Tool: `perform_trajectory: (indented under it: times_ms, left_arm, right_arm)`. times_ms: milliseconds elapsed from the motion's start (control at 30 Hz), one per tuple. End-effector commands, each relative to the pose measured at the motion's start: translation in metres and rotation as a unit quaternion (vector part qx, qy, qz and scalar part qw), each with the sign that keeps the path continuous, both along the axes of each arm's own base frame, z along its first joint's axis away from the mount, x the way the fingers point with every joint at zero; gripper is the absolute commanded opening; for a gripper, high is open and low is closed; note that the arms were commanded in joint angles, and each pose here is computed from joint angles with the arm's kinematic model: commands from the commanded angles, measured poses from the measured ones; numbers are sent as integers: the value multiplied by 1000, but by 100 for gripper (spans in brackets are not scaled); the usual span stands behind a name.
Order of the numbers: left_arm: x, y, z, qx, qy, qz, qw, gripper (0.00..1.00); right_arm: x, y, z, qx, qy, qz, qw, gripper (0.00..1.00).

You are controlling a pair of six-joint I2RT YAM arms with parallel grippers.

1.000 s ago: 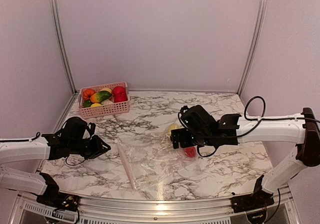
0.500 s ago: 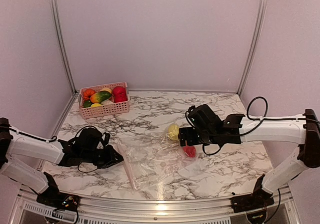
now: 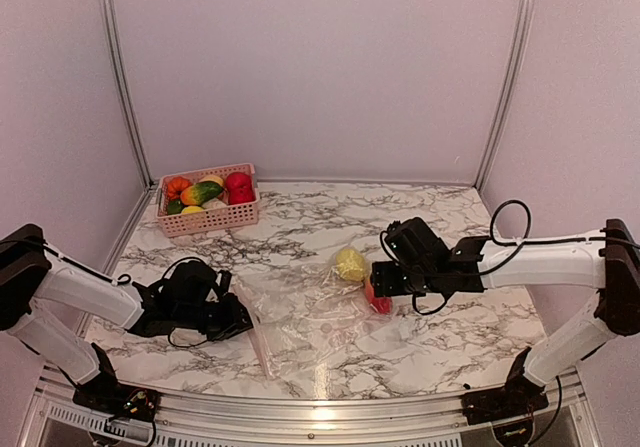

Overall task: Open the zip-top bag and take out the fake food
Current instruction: Pick up the fake fruit from the zipper food storage bag.

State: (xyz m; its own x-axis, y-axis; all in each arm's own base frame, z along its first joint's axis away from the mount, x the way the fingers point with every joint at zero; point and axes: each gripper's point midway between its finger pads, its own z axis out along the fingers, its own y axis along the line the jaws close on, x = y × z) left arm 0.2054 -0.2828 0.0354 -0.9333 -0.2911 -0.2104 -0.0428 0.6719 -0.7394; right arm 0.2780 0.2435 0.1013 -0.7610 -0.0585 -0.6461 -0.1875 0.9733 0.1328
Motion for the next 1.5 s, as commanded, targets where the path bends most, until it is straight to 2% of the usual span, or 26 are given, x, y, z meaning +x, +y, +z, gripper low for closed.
perform_trajectory:
  times_ms: [0,267,500,800,1200,1467]
  left_arm:
    - [7,-10,6,-15,-9,2,1000,12]
    - [5,-10,2,-10,-4,1,1000,12]
    - [5,-11,1,-8,-2,-1,1000,12]
    - [4,-11,0,-5,-1,-3,1000,12]
    - [4,-13,0,-2,0,-4,1000,12]
    - [5,-15,-1,0,-1,-7,1000,12]
  right_arm:
    - [8,1,-4,15,0,-7,1000,77]
    - [11,2,-25,17,20,-5,1000,60]
    - [9,-4,-38,5,30,-14,999,51]
    - [7,-9,-45,-4,41,-27,999,26]
    - [8,-18,-29,-7,30,-47,998,15]
    - [6,-25,-49,-34,47,-59,997,10]
